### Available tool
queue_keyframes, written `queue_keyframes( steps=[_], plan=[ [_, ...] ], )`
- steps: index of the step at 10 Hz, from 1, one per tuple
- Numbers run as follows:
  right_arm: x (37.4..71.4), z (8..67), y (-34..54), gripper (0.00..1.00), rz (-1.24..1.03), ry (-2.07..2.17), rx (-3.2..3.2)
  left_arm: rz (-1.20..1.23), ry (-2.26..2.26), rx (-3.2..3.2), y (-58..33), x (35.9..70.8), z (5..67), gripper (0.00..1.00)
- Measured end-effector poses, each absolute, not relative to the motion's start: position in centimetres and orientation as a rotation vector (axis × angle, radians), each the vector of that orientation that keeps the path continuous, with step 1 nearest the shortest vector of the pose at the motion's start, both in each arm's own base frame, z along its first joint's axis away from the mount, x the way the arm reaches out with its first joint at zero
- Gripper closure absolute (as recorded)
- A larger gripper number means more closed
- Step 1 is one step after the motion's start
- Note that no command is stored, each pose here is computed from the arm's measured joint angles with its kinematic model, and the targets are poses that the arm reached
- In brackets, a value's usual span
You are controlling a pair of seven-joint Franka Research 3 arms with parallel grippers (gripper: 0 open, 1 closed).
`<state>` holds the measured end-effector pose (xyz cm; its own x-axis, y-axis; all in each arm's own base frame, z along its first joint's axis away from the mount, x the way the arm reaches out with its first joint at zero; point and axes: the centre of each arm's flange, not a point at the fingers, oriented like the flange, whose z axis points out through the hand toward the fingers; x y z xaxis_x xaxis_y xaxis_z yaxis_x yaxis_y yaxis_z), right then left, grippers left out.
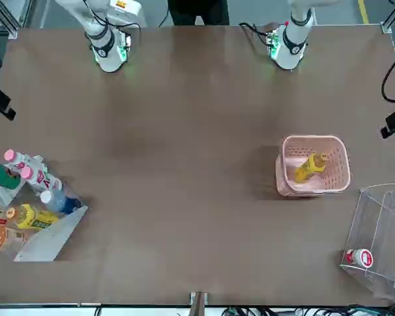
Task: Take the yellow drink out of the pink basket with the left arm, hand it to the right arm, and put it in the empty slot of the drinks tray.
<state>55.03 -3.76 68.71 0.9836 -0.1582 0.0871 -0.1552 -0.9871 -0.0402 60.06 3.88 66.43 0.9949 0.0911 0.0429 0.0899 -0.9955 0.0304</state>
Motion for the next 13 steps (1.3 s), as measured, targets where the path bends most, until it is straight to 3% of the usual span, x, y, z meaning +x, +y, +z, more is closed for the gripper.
queue_keyframes(
  steps=[8, 13],
  plan=[
    [55.0, 68.7, -3.8, 0.01, -0.140, 0.244, -3.095, 0.054, 0.102, 3.110, 1.6, 60.2, 66.1, 0.00],
    [55.0, 68.7, -3.8, 0.01, -0.140, 0.244, -3.095, -0.019, 0.136, 3.109, -0.6, 62.5, 61.0, 0.00]
  ],
)
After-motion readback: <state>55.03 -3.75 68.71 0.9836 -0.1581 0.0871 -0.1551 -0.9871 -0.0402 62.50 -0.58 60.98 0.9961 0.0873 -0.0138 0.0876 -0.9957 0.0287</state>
